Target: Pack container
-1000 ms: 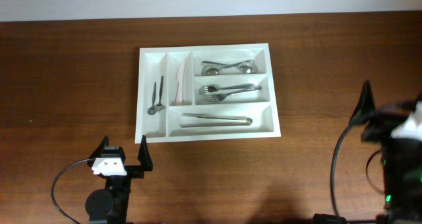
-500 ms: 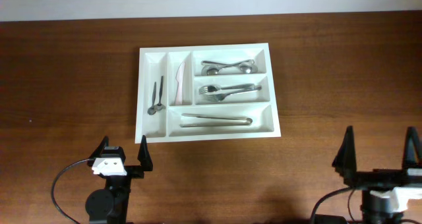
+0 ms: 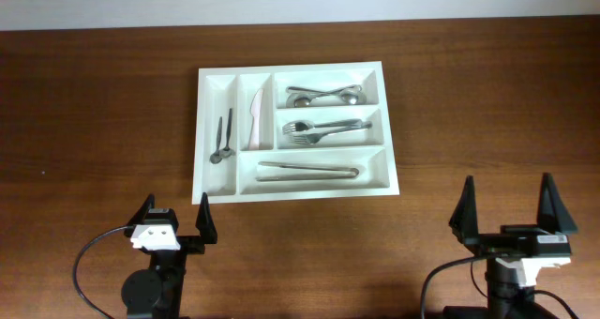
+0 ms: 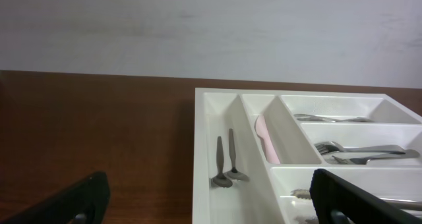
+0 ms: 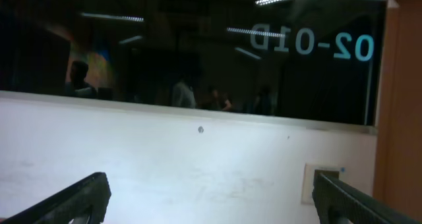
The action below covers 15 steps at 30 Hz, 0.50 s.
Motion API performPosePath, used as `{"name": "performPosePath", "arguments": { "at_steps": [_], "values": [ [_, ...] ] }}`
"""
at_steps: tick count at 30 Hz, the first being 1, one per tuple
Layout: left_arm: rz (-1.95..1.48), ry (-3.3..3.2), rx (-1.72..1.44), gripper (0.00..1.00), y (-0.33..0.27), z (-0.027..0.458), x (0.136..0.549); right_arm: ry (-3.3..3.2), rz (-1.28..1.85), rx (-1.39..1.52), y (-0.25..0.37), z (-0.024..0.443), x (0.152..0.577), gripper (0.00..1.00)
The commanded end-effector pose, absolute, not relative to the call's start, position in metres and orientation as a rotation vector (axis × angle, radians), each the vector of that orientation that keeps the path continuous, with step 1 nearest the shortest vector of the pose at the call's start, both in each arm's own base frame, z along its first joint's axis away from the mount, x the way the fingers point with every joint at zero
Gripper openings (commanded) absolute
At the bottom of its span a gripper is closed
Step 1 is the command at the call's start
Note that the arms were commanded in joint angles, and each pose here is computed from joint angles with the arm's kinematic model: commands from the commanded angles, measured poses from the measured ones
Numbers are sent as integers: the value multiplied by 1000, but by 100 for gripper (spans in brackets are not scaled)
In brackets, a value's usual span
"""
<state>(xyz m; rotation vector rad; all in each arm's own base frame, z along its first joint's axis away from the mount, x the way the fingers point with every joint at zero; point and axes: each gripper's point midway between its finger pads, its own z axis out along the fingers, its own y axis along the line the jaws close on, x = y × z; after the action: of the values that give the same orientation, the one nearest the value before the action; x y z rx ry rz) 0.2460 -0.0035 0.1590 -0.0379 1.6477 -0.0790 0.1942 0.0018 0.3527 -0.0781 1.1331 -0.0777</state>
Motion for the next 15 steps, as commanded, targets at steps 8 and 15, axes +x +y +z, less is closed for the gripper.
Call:
{"name": "performPosePath", "arguments": {
  "at_steps": [8,15],
  "values": [
    [-66,1646,-21,99,-4,157,246,1200,-47,-92,6,317,210,99],
    [-66,1646,-21,99,-4,157,246,1178,-48,-92,6,309,214,99]
  ]
}}
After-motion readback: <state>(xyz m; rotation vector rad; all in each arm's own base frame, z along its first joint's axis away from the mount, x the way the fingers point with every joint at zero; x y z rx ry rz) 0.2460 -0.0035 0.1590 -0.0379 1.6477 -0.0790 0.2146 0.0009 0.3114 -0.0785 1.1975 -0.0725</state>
